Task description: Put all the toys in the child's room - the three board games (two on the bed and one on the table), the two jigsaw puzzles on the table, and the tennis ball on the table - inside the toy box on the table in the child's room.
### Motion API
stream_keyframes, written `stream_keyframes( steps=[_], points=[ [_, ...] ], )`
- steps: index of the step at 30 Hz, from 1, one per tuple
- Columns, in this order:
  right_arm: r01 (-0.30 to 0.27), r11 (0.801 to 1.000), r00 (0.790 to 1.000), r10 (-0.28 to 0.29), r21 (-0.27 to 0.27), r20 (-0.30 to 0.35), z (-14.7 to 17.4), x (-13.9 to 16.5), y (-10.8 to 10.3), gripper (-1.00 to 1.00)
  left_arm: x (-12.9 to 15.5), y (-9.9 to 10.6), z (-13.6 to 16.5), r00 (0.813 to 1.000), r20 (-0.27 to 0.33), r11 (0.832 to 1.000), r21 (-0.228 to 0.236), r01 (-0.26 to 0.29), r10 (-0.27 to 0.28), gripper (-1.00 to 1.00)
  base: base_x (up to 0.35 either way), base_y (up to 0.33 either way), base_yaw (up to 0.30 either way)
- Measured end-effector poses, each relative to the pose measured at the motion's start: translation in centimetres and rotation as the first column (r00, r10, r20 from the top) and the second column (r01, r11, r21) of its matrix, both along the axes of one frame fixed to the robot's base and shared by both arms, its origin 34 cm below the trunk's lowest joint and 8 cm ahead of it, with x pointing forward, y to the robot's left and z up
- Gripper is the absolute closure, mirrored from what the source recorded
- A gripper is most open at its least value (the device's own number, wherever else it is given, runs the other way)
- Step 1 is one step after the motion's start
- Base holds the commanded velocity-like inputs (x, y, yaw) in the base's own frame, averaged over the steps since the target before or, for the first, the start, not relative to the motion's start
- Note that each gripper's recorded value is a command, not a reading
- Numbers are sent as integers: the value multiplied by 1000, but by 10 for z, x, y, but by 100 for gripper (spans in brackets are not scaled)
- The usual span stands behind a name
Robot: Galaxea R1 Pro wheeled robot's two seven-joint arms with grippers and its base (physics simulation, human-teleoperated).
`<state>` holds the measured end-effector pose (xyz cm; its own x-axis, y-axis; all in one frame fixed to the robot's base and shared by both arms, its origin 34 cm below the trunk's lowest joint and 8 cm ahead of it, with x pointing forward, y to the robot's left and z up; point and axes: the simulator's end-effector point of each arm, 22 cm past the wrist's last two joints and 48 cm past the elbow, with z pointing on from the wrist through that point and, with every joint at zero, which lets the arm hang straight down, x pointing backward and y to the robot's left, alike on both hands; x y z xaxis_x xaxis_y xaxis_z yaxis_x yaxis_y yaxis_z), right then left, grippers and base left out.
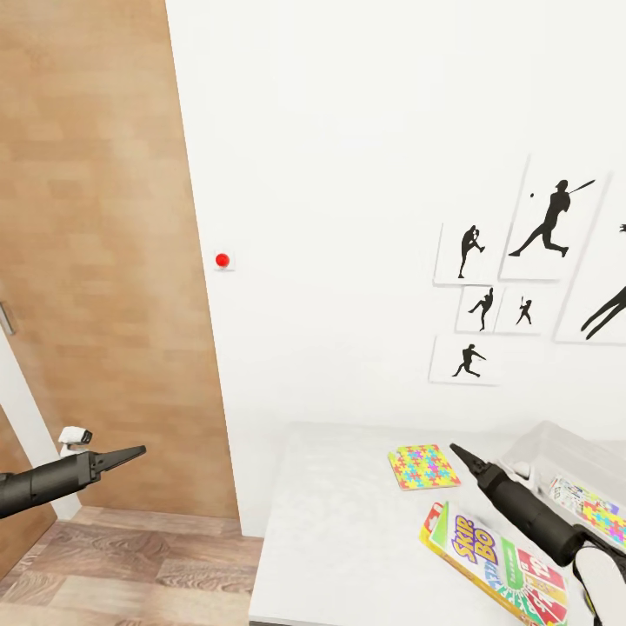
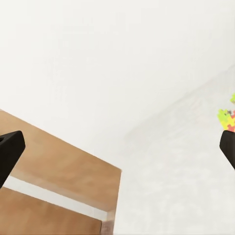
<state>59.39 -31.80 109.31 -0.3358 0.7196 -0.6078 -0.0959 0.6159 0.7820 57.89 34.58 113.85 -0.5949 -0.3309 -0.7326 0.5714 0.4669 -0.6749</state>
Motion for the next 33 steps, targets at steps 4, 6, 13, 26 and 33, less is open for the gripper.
stream_keyframes(
  steps=[4, 6, 13, 26, 33],
  points=[
    [-8, 1000, 1000, 8, -9, -28, -1, 13, 7, -100, 0, 0, 0, 1000, 0, 1000, 0, 0, 0, -100, 0, 0, 0],
    [-13, 1000, 999, 12, -15, -43, -1, 20, 11, -100, 0, 0, 0, 1000, 0, 1000, 1, 0, 0, -100, 0, 0, 0],
    [-26, 999, 994, 21, -46, -107, 1, 50, 24, -100, 0, 0, 0, 1000, 0, 1000, 1, -1, 1, -100, 0, 0, 0],
    [-34, 983, 938, -31, -179, -346, -11, 105, 22, -100, 0, 1, 0, 1000, 0, 1000, 1, -1, 1, -100, 0, 0, 0],
    [-20, 968, 881, -101, -249, -461, -9, 129, 7, -100, 0, 1, 0, 1000, 0, 1000, 1, -2, 2, -100, 0, 0, 0]
  ],
)
